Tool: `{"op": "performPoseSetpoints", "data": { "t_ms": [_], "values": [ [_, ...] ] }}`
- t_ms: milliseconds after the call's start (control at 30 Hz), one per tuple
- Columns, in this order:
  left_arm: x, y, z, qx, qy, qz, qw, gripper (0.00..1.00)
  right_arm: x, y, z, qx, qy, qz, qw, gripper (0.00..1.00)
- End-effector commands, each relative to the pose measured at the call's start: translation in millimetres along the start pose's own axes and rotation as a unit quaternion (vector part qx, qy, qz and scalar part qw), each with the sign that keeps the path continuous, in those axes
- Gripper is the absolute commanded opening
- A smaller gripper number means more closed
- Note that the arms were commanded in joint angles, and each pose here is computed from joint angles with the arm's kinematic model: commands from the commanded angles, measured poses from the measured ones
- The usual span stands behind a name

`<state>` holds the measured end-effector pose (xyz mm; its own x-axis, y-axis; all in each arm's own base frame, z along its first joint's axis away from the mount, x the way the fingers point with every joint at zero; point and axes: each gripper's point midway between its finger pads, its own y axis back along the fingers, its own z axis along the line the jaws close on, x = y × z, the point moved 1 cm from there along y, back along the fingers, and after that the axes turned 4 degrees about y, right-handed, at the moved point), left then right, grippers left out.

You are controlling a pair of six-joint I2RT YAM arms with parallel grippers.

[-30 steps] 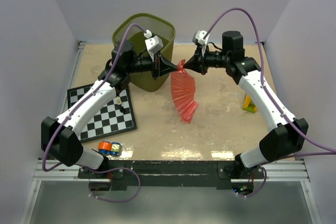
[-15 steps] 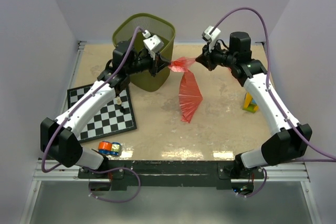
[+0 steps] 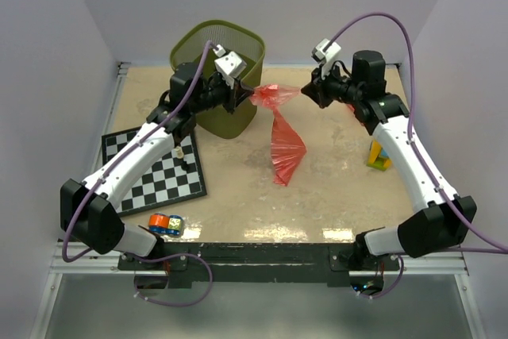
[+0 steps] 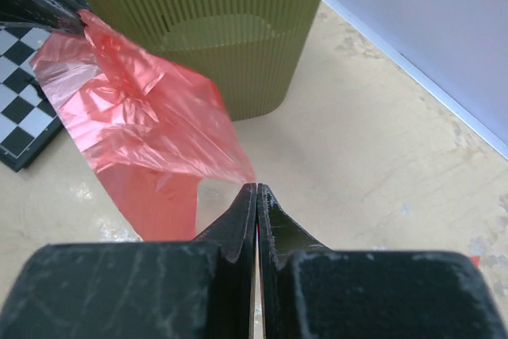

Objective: Put the trash bags into the trash bin

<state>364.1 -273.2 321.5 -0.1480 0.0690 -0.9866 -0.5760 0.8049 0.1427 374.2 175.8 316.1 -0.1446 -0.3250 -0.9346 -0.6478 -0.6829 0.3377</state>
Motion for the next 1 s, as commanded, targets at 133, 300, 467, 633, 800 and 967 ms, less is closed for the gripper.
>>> {"op": "performPoseSetpoints", "data": {
  "t_ms": [133, 300, 467, 633, 800, 967],
  "values": [
    [-20, 12, 12, -0.05, -0.023, -0.025, 0.998, 0.0, -29, 31, -20, 0.085, -0.014, -0.032, 0.996, 0.0],
    [-29, 15, -2, -0.013, -0.03, -0.042, 0.999, 0.0, -35, 28, 6, 0.007, -0.014, -0.05, 0.999, 0.04],
    [-34, 23, -34, 0.07, -0.045, -0.056, 0.995, 0.0, -39, 19, 31, -0.077, -0.045, -0.076, 0.993, 0.64],
    [-41, 34, -51, 0.11, -0.071, -0.07, 0.989, 0.0, -52, 5, 24, -0.092, -0.056, -0.086, 0.99, 0.7],
    [-49, 41, -57, 0.118, -0.083, -0.078, 0.986, 0.0, -44, -7, 27, -0.115, -0.065, -0.08, 0.988, 0.7],
    [-54, 48, -60, 0.12, -0.092, -0.08, 0.985, 0.0, -28, -7, 50, -0.18, -0.089, -0.074, 0.977, 0.7]
  ]
}}
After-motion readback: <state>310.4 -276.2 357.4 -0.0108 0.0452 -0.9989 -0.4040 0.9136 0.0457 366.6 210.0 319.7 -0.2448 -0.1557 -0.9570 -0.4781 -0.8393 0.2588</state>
